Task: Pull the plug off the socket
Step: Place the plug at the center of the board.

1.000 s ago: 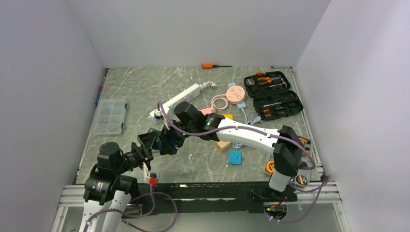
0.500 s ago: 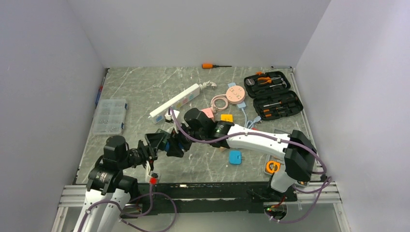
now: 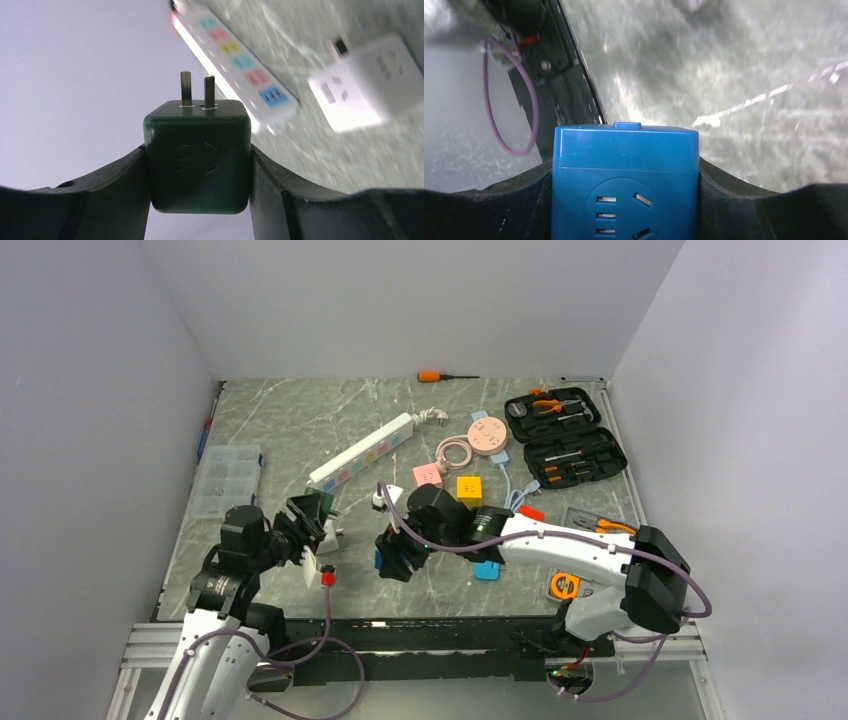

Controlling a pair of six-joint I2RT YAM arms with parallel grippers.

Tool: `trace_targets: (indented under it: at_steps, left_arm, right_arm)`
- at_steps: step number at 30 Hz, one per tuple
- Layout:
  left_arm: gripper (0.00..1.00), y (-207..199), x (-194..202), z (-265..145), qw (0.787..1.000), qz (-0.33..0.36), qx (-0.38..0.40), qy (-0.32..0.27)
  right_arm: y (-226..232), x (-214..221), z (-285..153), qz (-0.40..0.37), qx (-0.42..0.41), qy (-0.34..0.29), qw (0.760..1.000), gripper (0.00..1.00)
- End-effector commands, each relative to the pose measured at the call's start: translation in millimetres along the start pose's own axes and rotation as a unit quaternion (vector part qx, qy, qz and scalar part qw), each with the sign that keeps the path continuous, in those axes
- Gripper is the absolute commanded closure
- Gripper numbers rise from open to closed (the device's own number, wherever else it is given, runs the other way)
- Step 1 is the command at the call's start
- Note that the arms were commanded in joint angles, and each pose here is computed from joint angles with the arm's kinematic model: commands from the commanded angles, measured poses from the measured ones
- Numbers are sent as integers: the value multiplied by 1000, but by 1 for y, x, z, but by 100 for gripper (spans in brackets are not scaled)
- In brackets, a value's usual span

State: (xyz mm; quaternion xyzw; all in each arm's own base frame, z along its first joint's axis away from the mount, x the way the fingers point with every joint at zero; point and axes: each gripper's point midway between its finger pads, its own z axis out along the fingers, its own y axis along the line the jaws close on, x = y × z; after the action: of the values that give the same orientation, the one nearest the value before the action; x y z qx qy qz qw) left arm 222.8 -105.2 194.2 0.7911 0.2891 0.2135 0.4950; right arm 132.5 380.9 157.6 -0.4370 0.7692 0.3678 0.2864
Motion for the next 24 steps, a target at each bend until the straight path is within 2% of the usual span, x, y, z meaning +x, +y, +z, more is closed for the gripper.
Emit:
trace_targets:
  at_steps: [1,7,9,13,18,21,24]
  left_arm:
    - [100,-22,51,-16,988,-17,60,141]
    - [100,-16,45,-15,991,-2,49,127]
    - [100,-11,42,-14,992,2,45,120]
    - [100,-2,32,-8,993,-39,41,101]
    - [100,7,12,11,982,-166,47,83]
    - [100,4,-2,24,953,-276,95,87]
    - [100,4,-17,38,931,-330,133,83]
  right_arm:
    - [1,27,-17,20,12,46,999,100]
    - [-18,32,-16,31,44,49,997,100]
    - [-34,31,-15,43,65,44,996,100]
    - [-84,30,-13,74,146,30,986,97]
    - [-132,30,4,100,212,20,972,95]
    - [-154,29,14,117,239,15,964,94]
    - [-175,32,20,138,259,11,956,94]
